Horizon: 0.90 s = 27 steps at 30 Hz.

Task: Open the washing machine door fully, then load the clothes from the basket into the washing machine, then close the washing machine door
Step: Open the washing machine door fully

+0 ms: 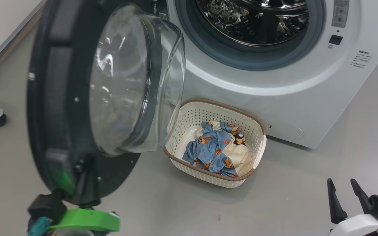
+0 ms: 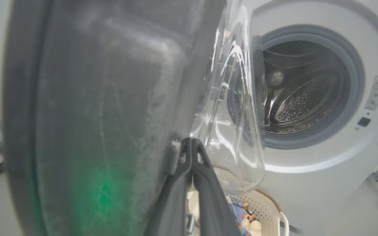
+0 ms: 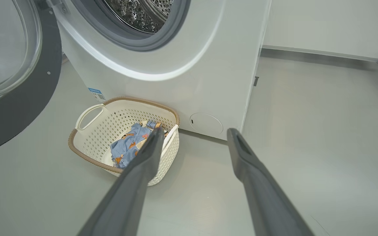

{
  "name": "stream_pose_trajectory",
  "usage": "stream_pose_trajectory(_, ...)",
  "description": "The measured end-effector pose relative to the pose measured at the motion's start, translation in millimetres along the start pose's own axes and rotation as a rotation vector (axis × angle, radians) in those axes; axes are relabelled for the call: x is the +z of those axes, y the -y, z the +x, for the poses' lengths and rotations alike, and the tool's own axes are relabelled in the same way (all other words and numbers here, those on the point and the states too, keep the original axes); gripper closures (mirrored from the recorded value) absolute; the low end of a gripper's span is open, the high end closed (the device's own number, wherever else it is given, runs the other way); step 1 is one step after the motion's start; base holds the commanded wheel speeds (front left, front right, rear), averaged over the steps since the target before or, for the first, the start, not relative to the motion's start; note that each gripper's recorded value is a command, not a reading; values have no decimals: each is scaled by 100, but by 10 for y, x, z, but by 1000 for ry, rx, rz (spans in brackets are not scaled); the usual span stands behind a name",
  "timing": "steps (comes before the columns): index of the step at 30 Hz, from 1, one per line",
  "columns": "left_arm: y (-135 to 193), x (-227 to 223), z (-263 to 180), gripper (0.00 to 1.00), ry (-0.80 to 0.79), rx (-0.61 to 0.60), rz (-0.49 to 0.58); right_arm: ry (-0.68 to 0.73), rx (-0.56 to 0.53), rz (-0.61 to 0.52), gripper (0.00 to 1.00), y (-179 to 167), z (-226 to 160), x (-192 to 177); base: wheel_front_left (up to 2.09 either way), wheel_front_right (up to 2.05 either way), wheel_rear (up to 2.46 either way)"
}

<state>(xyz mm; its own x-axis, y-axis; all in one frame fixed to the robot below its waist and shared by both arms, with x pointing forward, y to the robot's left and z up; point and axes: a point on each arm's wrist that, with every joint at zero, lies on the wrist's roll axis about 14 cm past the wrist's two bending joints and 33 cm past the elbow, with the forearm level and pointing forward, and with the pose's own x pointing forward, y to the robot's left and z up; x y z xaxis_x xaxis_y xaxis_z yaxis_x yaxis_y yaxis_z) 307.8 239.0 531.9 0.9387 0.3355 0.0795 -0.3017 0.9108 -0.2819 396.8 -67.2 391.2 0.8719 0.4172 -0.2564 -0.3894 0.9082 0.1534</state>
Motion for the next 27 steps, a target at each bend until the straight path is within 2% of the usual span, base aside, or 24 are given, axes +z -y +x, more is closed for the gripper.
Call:
stream_pose_trajectory(5, -524, 32, 12, 100, 18, 153, 32, -6, 46, -6, 0, -133, 45, -18, 0, 0, 0)
stream_pose_trajectory(8, -715, 74, 70, 100, 34, 207, 44, -18, 48, -5, 0, -141, 17, -57, 0, 0, 0)
stream_pose_trajectory(20, -1053, 132, 407, 100, 58, 306, 87, -31, -17, -13, 0, 95, -173, -111, 0, 0, 0)
stream_pose_trajectory(27, -1139, 93, 561, 100, 53, 346, 60, -22, -84, 0, 0, 285, -302, -96, 0, 0, 0)
